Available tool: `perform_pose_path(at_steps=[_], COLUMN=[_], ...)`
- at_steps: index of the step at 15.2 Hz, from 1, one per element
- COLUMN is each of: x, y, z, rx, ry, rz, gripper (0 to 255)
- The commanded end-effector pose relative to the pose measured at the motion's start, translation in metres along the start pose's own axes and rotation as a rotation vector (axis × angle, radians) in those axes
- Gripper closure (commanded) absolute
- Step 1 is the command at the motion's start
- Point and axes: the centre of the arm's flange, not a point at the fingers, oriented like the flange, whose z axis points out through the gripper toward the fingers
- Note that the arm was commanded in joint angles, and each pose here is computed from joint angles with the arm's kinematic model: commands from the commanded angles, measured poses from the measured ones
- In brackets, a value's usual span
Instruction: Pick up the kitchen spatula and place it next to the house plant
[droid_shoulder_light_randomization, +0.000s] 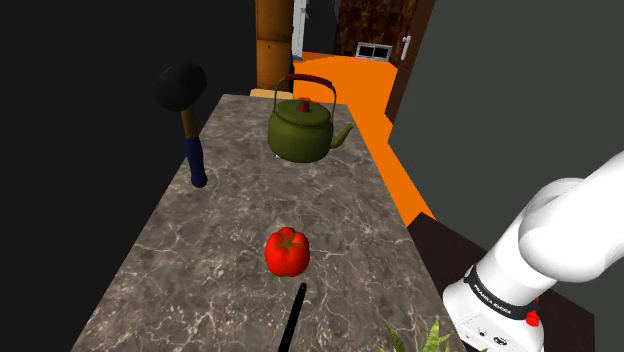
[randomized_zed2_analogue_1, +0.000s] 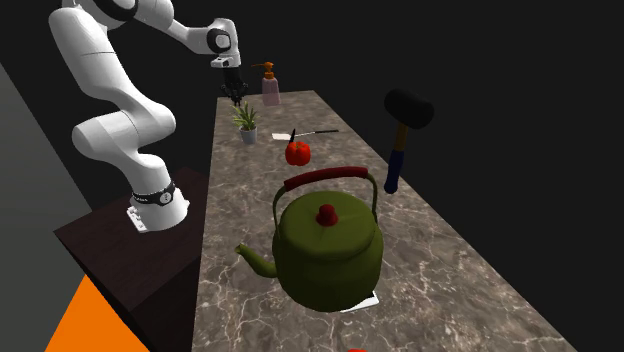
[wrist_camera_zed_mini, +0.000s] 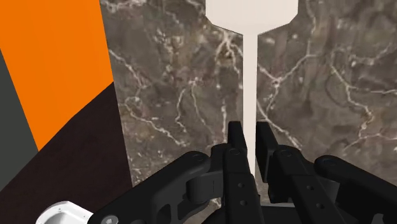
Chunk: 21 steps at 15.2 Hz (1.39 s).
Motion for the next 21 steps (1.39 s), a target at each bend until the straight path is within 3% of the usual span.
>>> perform_pose_path(at_steps=[1,8,16,17,21], x=[-0.001,-0.003,-0.003,-0.003,-0.003], y=[0.001,0.001,0.001,0.001,0.001], z=[0.010,0.051,0.051,0.051,0.051], rx=[0.000,0.000,0.000,0.000,0.000], ry=[0.000,0.000,0.000,0.000,0.000], rz=[0.000,0.000,0.000,0.000,0.000], gripper=[255,255,255,0,0])
